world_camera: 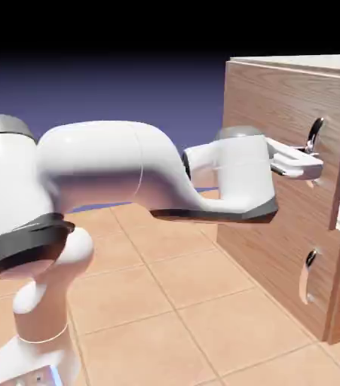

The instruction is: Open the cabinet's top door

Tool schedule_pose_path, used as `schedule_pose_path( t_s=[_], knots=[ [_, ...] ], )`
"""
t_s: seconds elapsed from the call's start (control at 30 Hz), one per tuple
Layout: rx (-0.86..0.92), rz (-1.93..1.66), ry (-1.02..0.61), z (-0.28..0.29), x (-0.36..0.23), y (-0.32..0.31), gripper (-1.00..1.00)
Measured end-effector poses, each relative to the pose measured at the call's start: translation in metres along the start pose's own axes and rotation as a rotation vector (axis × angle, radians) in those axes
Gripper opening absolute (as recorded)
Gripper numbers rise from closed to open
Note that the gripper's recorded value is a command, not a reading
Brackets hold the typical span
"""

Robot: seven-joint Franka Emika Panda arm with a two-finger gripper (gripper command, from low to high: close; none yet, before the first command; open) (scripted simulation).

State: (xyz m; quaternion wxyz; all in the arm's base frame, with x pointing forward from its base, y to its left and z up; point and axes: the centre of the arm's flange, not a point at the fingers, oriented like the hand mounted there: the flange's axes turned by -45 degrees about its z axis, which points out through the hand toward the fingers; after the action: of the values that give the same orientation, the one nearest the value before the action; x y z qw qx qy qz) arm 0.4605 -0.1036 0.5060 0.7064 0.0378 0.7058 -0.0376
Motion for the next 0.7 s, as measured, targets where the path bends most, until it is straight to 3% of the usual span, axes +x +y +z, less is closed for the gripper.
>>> schedule_pose_path(
  t_s=[0.7],
  knots=[
    [0.092,-0.002,-0.002,-0.045,0.000,0.016,-1.00]
  ],
)
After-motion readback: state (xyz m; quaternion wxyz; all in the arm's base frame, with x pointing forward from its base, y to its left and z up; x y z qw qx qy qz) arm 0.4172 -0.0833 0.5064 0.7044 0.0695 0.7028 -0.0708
